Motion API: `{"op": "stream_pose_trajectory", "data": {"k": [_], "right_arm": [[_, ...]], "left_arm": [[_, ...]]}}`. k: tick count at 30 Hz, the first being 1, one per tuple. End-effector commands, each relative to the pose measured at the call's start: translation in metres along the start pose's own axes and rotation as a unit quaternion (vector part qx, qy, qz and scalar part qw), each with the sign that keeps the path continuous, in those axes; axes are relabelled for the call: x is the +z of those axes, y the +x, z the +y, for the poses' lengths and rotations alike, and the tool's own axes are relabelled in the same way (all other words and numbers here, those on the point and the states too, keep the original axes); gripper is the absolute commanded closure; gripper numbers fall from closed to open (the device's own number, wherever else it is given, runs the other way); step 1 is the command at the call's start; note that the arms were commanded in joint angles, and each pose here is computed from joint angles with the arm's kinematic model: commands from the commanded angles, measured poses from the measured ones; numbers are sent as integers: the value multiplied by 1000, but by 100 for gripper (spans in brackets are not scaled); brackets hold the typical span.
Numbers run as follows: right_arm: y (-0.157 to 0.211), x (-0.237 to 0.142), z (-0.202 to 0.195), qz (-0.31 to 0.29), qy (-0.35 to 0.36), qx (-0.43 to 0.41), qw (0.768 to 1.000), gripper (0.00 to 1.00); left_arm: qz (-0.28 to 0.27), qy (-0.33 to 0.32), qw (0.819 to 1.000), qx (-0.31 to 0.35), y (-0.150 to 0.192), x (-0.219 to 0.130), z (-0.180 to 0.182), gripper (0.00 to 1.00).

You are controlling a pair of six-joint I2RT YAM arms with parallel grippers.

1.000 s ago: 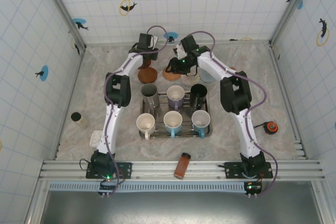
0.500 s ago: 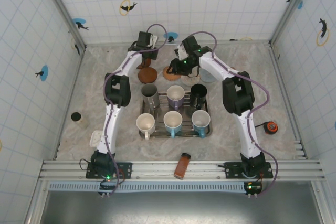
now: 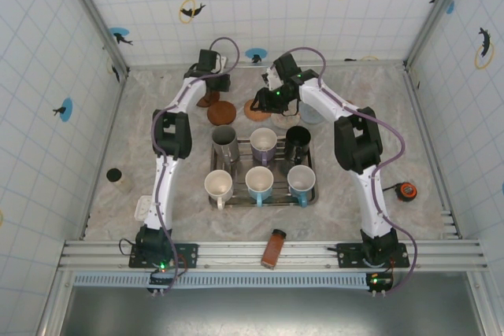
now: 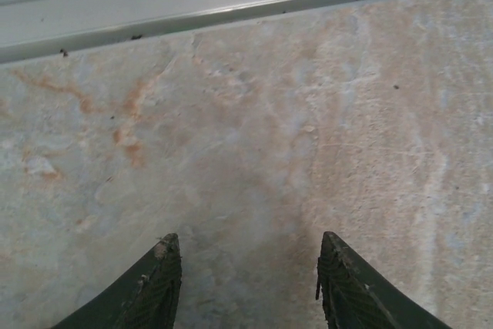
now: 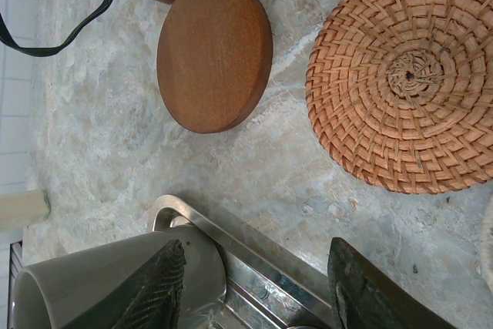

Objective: Place the cup by the coaster

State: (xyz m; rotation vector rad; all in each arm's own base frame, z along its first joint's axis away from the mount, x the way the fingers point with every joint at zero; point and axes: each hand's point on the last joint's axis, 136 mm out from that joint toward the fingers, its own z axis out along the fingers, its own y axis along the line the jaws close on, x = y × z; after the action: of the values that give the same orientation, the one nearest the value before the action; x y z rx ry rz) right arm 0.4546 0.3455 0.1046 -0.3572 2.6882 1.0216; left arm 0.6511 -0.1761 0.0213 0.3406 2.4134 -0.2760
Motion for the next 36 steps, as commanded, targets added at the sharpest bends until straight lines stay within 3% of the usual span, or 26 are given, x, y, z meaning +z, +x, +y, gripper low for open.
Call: {"op": "stream_pose_trajectory", "data": {"k": [1, 16, 28, 36], "right_arm": [[-16, -23, 23, -29, -14, -20, 999, 48], [-14, -20, 30, -27, -20, -25, 999, 48], [-14, -25, 37, -30, -19, -32, 999, 48], [-12, -24, 39, -29, -19, -33, 999, 48]], "left_arm": [[58, 3, 998, -35, 36, 7, 5, 52], [136, -51, 988, -47, 73, -25, 25, 53], [150, -49, 985, -70, 82, -45, 23, 51], [127, -39, 988, -78, 62, -61, 18, 50]]}}
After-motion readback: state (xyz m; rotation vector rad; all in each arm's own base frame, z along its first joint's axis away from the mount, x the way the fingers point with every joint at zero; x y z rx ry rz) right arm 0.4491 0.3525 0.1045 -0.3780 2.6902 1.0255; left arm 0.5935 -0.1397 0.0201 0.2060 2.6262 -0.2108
